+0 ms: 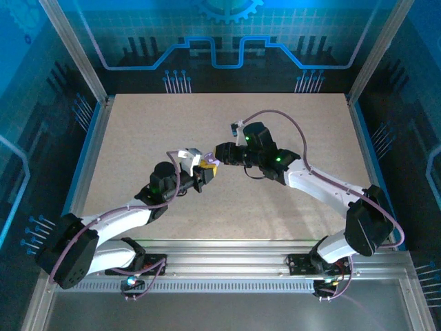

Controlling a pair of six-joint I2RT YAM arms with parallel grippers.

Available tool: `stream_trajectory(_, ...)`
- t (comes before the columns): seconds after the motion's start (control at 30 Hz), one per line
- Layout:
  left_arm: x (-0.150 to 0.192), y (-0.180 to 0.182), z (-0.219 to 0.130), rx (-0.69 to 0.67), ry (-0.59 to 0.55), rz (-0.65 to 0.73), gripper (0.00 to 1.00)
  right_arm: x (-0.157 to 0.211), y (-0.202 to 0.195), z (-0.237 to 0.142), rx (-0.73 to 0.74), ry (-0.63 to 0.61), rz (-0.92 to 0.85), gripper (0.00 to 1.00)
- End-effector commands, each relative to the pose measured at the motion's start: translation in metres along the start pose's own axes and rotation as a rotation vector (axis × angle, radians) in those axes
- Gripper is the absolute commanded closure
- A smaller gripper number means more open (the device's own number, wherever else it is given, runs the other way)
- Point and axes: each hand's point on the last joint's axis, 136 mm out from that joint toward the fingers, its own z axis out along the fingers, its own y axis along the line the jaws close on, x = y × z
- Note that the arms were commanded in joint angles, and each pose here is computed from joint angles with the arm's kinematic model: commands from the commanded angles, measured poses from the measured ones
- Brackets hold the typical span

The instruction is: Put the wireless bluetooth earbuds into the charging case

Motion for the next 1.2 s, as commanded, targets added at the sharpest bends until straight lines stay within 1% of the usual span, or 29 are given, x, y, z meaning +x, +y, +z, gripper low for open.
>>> stream_trajectory(0.0,-0.031,-0.010,-0.001,0.024,-0.089,0.015,0.95,0.009,0.003,0.003,-0.017,0.010,0.001,0.82)
stream_trajectory(0.63,-0.047,-0.014,-0.005,0.023,-0.129,0.033,0.95,0.021,0.001,-0.006,-0.029,0.010,-0.018,0.82)
stream_trajectory(1.17,-0.050,-0.017,-0.007,0.028,-0.124,0.050,0.95,0.026,0.004,-0.006,-0.052,0.023,-0.058,0.81)
